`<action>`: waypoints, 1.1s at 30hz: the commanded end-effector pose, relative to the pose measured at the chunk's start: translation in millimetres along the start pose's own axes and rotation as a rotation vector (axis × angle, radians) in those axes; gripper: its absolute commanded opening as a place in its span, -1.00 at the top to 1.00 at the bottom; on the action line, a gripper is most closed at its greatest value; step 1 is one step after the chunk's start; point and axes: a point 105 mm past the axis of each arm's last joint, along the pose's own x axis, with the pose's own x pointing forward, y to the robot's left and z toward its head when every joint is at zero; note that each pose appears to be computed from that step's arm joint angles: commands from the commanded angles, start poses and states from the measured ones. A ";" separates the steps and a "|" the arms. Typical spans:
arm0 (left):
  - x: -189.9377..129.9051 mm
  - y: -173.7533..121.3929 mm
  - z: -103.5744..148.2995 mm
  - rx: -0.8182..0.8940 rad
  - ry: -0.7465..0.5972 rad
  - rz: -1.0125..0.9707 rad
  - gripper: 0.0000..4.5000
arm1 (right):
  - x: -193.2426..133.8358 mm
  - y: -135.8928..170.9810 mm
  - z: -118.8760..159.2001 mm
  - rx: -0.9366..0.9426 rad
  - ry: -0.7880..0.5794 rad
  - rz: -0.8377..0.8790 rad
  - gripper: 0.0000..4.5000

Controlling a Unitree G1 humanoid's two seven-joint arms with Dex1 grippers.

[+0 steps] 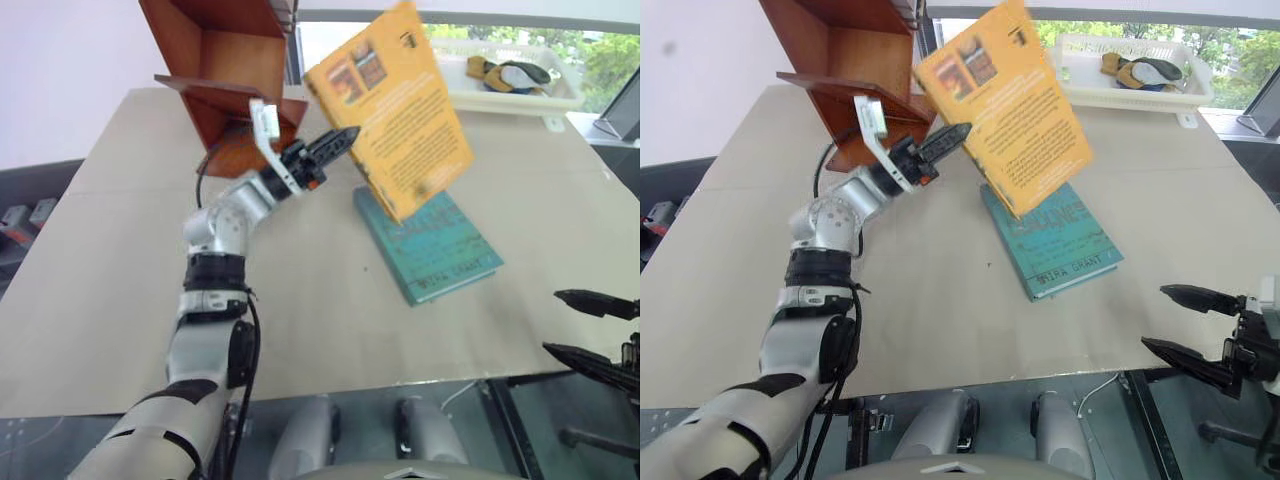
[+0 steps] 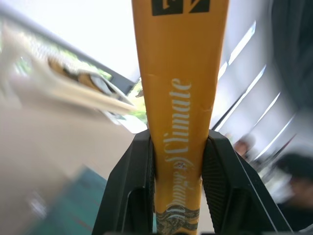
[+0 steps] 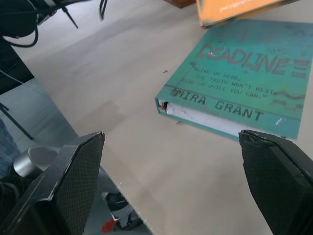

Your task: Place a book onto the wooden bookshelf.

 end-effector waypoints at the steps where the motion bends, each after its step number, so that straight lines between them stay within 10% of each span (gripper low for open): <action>1: 15.4 -18.5 21.8 0.488 0.065 -0.083 0.40 | -2.2 -6.6 14.4 -0.039 -0.062 -0.020 -1.00; 17: 20.3 -23.9 88.8 1.498 0.191 -0.023 0.40 | -9.7 -40.7 88.6 -0.128 -0.382 0.008 -1.00; 33: -14.5 -3.7 140.8 1.885 0.484 0.045 0.40 | 15.0 -59.9 109.0 -0.112 -0.483 0.171 -1.00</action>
